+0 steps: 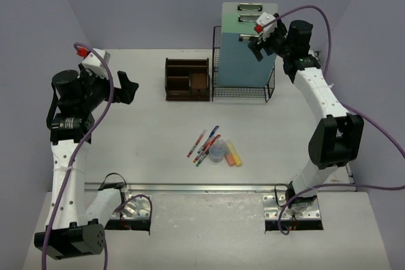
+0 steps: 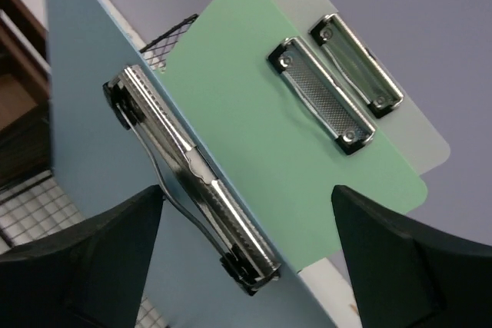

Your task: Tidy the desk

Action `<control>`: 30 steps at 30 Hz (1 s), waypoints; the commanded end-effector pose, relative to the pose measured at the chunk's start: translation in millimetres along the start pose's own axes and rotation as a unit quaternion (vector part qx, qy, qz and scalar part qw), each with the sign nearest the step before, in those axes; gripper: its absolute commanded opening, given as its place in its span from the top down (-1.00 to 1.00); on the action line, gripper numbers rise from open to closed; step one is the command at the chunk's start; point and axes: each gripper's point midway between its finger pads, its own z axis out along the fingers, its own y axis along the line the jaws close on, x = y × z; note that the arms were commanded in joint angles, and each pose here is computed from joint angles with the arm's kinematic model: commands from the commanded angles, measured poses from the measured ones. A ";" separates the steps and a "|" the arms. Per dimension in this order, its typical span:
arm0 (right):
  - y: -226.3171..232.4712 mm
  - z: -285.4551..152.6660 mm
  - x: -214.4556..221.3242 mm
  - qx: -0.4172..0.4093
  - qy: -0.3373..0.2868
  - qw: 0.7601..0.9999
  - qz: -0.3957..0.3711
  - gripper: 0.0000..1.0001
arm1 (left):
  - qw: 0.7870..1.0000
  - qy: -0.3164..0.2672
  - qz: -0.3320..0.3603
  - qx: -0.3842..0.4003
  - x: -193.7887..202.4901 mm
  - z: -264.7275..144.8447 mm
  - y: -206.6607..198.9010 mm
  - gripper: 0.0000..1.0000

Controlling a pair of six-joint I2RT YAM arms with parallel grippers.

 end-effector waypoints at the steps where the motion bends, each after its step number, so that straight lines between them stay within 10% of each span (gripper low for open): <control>1: -24.0 23.3 -9.4 0.090 -0.028 0.995 -0.016 -0.92 | 1.000 -0.015 0.000 0.001 -5.4 2.5 -0.4 -1.00; 18: -42.1 38.7 -26.6 0.127 -0.056 0.990 -0.027 -0.97 | 1.000 -0.002 -0.001 -0.006 13.6 3.6 2.1 -1.00; 30: -54.8 -38.1 -140.0 0.099 -0.112 0.988 -0.041 -0.97 | 1.000 0.002 -0.008 -0.013 19.0 3.2 4.1 -1.00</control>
